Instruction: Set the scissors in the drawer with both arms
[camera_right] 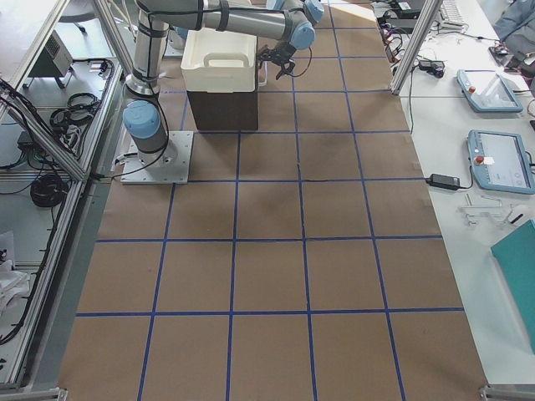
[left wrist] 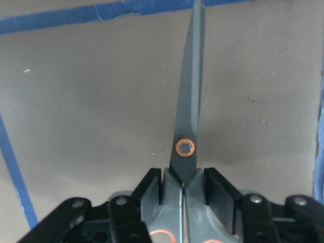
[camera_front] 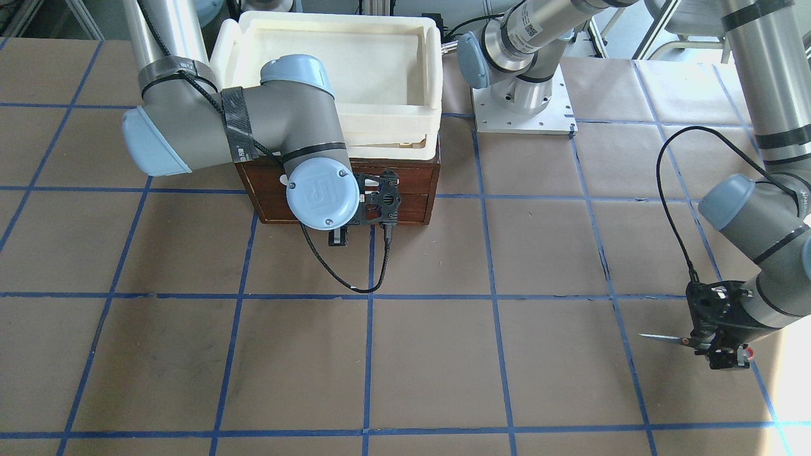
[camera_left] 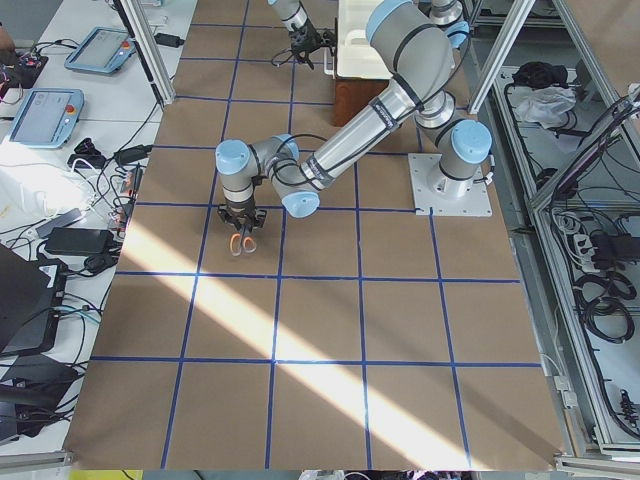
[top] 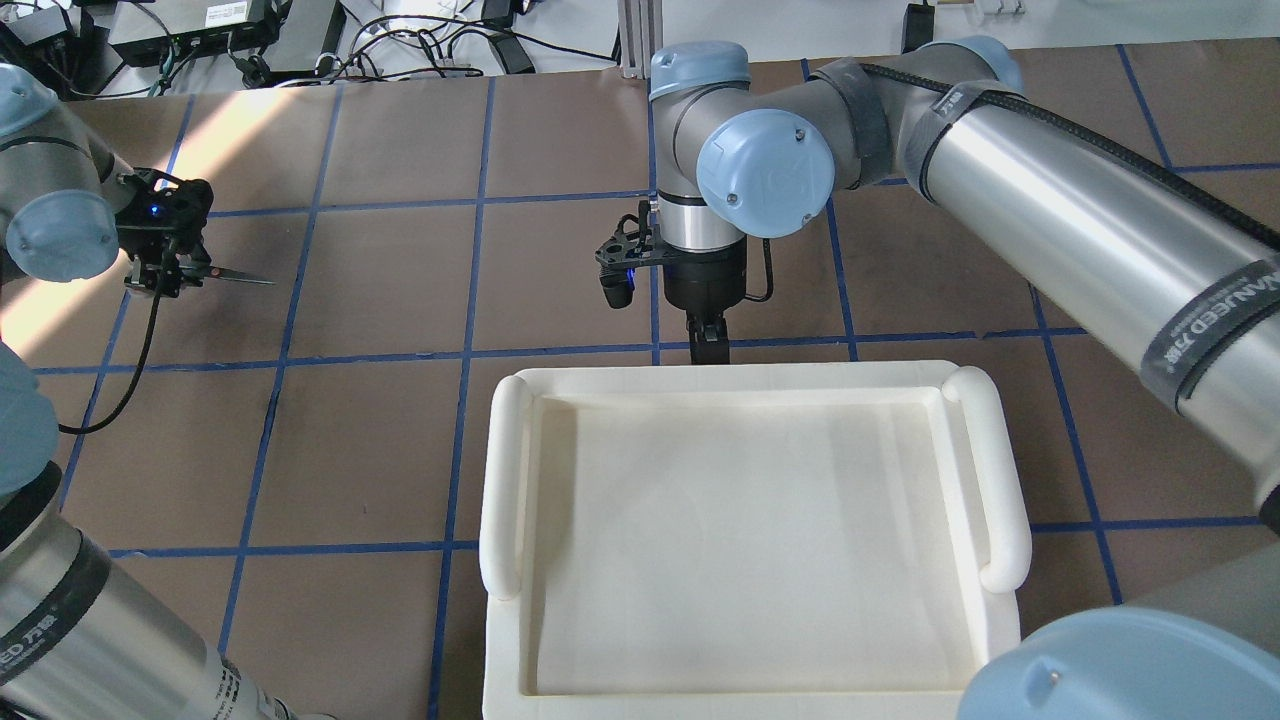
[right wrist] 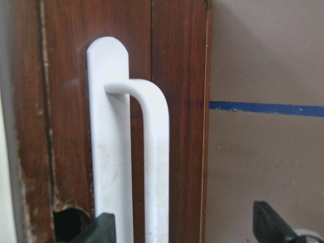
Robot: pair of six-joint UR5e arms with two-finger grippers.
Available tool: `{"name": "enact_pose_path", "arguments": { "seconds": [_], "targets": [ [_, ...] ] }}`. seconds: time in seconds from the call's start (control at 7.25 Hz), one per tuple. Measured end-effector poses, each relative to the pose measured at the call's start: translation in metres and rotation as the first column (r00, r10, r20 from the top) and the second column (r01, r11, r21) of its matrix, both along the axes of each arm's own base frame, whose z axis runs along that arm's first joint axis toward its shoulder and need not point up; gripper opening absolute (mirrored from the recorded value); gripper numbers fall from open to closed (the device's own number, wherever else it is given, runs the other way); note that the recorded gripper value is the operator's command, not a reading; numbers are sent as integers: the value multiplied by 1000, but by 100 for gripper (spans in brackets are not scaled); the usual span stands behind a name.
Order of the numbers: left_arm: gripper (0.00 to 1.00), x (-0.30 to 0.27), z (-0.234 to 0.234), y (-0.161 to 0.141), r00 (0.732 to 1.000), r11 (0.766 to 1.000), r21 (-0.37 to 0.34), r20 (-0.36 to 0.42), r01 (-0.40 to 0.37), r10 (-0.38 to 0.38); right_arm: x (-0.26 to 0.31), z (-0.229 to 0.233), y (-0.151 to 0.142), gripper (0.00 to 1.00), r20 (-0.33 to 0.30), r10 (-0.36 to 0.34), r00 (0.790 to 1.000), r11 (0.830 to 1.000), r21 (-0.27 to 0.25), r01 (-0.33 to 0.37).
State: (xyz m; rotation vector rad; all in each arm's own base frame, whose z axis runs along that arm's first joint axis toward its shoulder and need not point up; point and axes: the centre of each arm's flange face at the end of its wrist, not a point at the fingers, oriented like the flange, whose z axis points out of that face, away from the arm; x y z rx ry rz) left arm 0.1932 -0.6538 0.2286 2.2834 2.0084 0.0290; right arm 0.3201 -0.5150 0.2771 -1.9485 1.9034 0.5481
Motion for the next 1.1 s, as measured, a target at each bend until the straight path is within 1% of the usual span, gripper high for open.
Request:
{"name": "enact_pose_path", "arguments": {
  "seconds": [0.14,0.55,0.69,0.83,0.97,1.1],
  "targets": [
    [0,-10,16,1,1000,1000,5,12,11,-11,0,-1,0,99,3,1,1000,1000,-8,-1],
    [0,-34,52,8,1000,1000,17,11,24,-24,0,0,-6,98,7,11,1000,999,-40,-11],
    [0,-35,57,11,1000,999,24,9,22,-22,-1,-1,-8,93,6,16,1000,999,-47,-16],
    [0,-35,58,13,1000,999,33,4,16,-16,-1,-2,-9,86,6,19,1000,998,-53,-18],
    [0,-34,57,14,1000,999,39,0,7,-7,-1,-3,-10,82,8,22,1000,998,-55,-21],
    [0,-34,56,14,1000,999,42,-1,-1,1,-1,-3,-10,74,10,25,1000,998,-57,-24]
  ]
}}
